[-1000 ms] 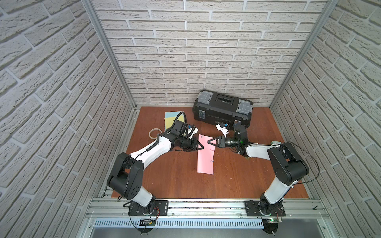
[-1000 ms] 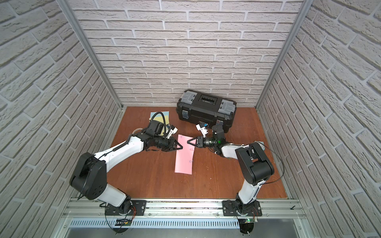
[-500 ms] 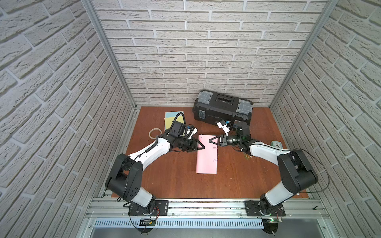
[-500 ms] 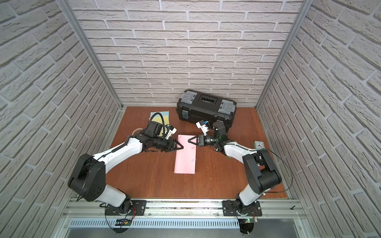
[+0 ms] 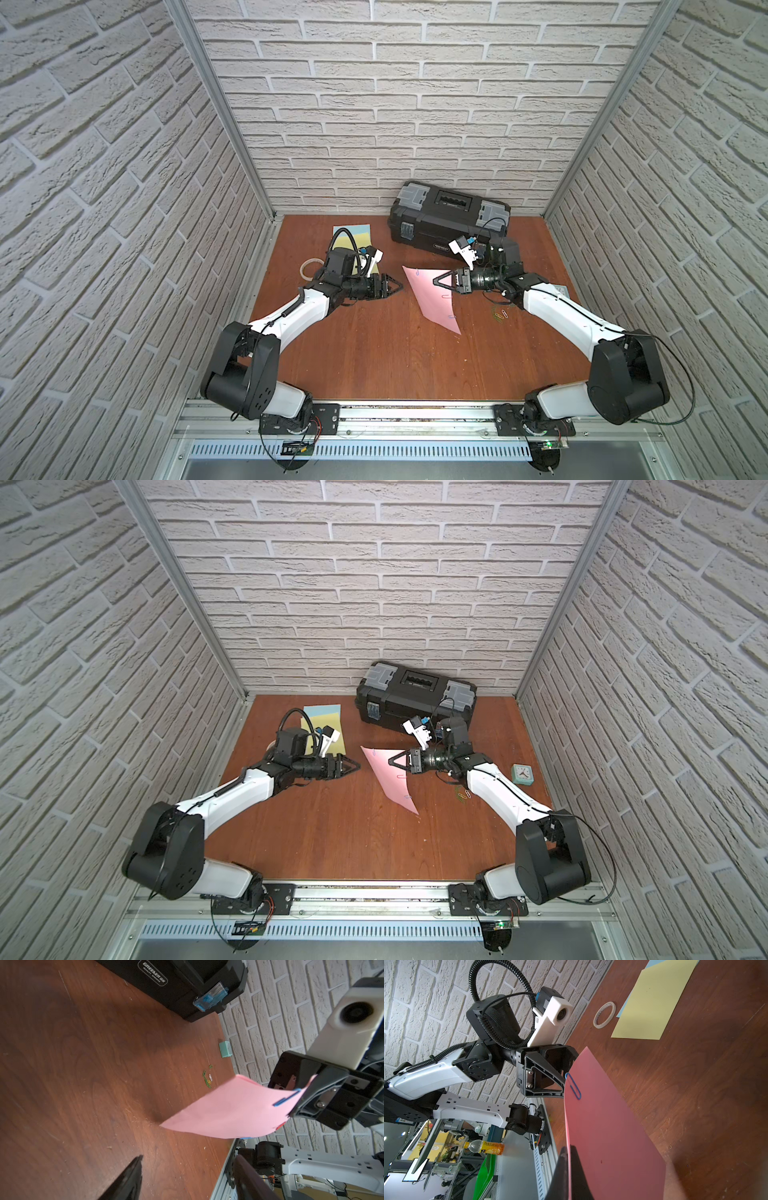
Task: Unclip the paperclips from the documents
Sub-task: Adjust the document.
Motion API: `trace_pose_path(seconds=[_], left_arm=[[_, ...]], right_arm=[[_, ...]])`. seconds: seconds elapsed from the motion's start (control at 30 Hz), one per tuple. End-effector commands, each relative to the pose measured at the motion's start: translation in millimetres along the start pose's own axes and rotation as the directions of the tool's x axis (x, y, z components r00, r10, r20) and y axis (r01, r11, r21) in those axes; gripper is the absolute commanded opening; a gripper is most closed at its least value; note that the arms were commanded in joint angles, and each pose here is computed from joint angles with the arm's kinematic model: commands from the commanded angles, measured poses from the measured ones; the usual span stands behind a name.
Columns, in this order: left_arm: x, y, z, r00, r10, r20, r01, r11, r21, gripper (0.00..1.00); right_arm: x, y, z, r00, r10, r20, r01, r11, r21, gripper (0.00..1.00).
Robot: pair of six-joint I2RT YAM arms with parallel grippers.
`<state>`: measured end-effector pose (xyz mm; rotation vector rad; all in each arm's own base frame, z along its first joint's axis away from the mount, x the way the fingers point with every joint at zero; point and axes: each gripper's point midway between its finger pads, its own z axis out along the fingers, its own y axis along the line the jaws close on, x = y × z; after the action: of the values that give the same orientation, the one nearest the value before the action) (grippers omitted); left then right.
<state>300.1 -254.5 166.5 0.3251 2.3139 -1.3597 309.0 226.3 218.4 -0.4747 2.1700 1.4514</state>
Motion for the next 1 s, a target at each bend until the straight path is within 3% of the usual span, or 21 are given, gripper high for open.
trace_pose_path(seconds=[0.0,0.33,0.67,0.87,0.97], left_arm=[[-18,-26,-8,0.985,0.146,0.089,-0.155,0.983,0.099,0.72],[-21,-47,-15,0.945,0.284,0.159,-0.311,0.933,0.18,0.79],[-27,-63,-6,0.919,0.348,0.185,-0.383,0.899,0.212,0.83],[-26,-75,8,0.905,0.39,0.17,-0.421,0.876,0.235,0.82],[-30,-82,6,0.901,0.388,0.194,-0.427,0.87,0.248,0.76]], right_arm=[[-7,20,-11,0.998,-0.061,0.01,0.062,0.998,-0.016,0.03],[-8,41,-18,0.998,-0.067,0.003,0.067,0.996,-0.066,0.03],[-14,55,-20,0.998,-0.065,0.011,0.066,0.99,-0.124,0.03],[-19,57,-19,0.997,-0.069,0.021,0.071,0.988,-0.138,0.03],[-20,51,-19,0.998,-0.068,0.02,0.069,0.992,-0.11,0.03]])
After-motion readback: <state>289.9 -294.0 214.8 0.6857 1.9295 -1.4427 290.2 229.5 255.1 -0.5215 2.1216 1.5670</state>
